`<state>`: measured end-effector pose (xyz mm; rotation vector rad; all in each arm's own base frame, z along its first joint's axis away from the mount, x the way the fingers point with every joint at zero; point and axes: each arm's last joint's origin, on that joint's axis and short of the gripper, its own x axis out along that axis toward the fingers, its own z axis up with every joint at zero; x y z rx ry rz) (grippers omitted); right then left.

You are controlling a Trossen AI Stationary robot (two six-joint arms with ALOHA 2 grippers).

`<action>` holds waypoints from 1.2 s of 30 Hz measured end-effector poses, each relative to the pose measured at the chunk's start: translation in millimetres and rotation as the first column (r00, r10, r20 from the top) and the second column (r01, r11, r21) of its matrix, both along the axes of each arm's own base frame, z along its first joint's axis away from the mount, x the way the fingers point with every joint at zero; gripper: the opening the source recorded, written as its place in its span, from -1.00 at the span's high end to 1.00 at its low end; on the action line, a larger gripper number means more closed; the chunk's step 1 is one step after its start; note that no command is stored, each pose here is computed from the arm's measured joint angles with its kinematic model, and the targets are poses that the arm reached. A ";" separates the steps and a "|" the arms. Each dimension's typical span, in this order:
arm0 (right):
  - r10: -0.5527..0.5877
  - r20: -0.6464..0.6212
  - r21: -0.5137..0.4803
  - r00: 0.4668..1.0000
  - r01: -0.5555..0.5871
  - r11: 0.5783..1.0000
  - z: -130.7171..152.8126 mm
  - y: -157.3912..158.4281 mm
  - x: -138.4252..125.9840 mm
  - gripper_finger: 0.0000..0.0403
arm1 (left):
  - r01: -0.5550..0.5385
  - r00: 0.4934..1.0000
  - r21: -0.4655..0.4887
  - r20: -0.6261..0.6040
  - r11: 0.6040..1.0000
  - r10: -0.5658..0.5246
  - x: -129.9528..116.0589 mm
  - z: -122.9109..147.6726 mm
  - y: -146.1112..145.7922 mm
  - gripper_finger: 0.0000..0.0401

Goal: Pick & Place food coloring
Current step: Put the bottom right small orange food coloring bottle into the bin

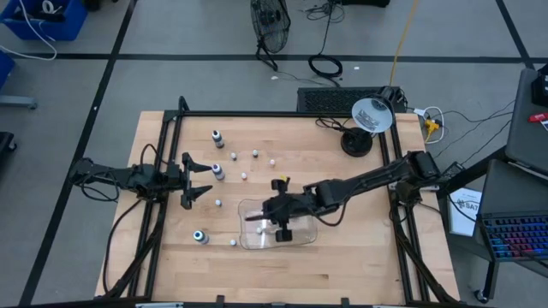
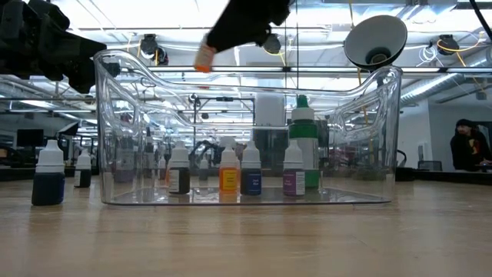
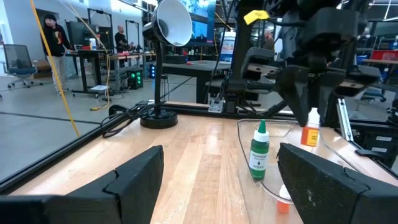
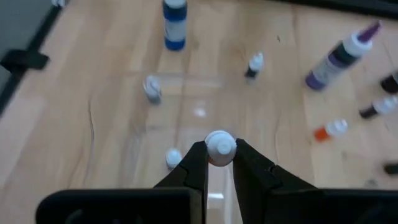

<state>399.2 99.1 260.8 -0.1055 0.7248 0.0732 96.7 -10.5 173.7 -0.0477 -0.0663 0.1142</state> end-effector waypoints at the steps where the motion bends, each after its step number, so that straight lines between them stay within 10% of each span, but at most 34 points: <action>1: 0.007 0.010 0.003 1.000 -0.007 1.000 -1.2 -2.1 2.9 0.81 | 0.000 1.000 0.000 0.000 1.000 0.000 0.0 0.0 0.0 -0.55; 17: 0.047 -0.109 0.054 0.993 -0.041 0.998 -70.6 -38.1 37.7 0.81 | 0.000 1.000 0.000 0.000 1.000 0.000 0.0 0.0 0.0 -0.55; 36: 0.030 -0.257 0.084 0.966 -0.008 0.996 -85.5 -41.2 29.6 0.81 | 0.000 1.000 0.000 0.000 1.000 0.000 0.0 0.0 0.0 -0.55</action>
